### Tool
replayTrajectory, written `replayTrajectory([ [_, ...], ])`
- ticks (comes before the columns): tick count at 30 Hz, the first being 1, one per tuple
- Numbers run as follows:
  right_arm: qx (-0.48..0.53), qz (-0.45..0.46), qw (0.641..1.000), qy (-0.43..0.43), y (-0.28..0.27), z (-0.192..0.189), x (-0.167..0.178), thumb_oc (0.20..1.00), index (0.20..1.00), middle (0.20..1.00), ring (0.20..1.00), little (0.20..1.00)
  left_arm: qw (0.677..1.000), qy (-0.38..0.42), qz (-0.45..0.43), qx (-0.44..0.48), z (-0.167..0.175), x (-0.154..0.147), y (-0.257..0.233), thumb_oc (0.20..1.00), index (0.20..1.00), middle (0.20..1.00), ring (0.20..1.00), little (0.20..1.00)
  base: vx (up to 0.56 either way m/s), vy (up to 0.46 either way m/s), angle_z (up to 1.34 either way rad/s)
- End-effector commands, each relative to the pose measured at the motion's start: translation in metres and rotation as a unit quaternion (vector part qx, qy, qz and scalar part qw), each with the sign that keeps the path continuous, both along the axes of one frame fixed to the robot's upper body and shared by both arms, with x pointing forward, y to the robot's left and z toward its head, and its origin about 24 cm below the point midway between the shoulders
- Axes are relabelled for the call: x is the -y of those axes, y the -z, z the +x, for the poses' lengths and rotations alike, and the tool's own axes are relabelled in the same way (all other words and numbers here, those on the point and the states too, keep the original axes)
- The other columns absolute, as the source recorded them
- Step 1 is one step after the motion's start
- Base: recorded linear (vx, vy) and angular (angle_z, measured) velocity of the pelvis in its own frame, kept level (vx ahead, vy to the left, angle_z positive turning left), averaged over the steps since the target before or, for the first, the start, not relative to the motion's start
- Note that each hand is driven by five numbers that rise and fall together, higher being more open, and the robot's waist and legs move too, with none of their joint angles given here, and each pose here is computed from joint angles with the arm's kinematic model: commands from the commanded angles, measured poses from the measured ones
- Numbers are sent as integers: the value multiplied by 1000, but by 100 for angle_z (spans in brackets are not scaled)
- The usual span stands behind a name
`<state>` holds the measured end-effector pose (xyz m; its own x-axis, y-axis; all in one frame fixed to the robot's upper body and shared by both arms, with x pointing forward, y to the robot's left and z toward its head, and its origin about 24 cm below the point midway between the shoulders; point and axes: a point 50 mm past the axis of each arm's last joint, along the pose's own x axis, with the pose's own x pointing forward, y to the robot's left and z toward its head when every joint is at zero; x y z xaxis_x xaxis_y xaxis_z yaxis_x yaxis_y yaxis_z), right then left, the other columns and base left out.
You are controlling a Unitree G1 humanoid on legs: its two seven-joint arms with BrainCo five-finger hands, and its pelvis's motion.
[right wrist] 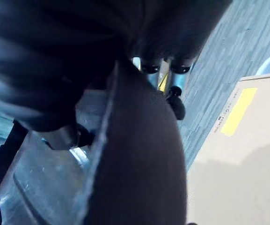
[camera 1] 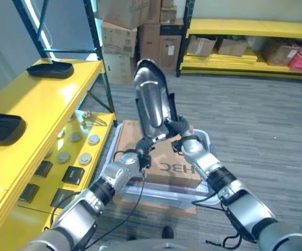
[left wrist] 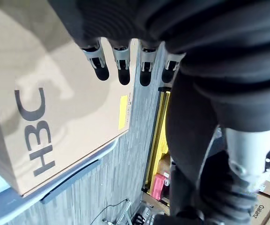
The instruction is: Move parts from the plastic box to the shelf.
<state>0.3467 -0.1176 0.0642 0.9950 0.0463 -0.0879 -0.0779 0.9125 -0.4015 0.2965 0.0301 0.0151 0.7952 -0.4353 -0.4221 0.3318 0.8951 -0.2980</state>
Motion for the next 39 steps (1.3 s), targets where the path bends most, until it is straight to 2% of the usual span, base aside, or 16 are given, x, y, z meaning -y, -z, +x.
replayTrajectory([
  [1, 68, 18, 992, -104, -41, 6, -53, 200, 200, 200, 200, 200, 994, 86, -22, 60, 0, 53, -29, 1000, 1000, 1000, 1000, 1000, 0, 0, 0],
  [10, 59, -5, 989, -133, -30, -3, -65, 200, 200, 200, 200, 200, 996, 37, -58, 63, 4, 48, -33, 1000, 1000, 1000, 1000, 1000, 0, 0, 0],
  [14, 59, -8, 992, -110, -30, -2, -58, 200, 200, 200, 200, 200, 994, -35, -60, 88, 18, 26, -41, 1000, 1000, 1000, 1000, 1000, 0, 0, 0],
  [18, 63, -7, 995, -82, -31, 1, -50, 200, 200, 200, 200, 200, 991, -68, -54, 101, 28, 9, -44, 1000, 1000, 1000, 1000, 1000, 1, 0, 1],
  [21, 81, -6, 996, -37, -36, 6, -37, 200, 200, 200, 200, 200, 988, -90, -47, 114, 36, -8, -49, 1000, 1000, 1000, 1000, 1000, -4, 3, 10],
  [22, 107, 4, 994, 20, -45, 11, -19, 200, 200, 200, 200, 200, 987, -92, -41, 122, 40, -20, -51, 1000, 1000, 1000, 1000, 1000, -11, 9, 15],
  [25, 126, 22, 989, 75, -54, 13, 7, 200, 200, 200, 200, 200, 988, -89, -45, 120, 40, -29, -53, 1000, 1000, 1000, 1000, 1000, -8, 5, 8],
  [30, 149, 18, 981, 120, -60, 15, 42, 200, 200, 200, 200, 200, 991, -74, -45, 107, 39, -31, -55, 1000, 1000, 1000, 1000, 1000, 0, 0, 0],
  [39, 163, 38, 970, 174, -65, 16, 77, 200, 200, 200, 200, 200, 991, -84, -48, 87, 44, -33, -52, 1000, 1000, 1000, 1000, 1000, -1, -2, -1],
])
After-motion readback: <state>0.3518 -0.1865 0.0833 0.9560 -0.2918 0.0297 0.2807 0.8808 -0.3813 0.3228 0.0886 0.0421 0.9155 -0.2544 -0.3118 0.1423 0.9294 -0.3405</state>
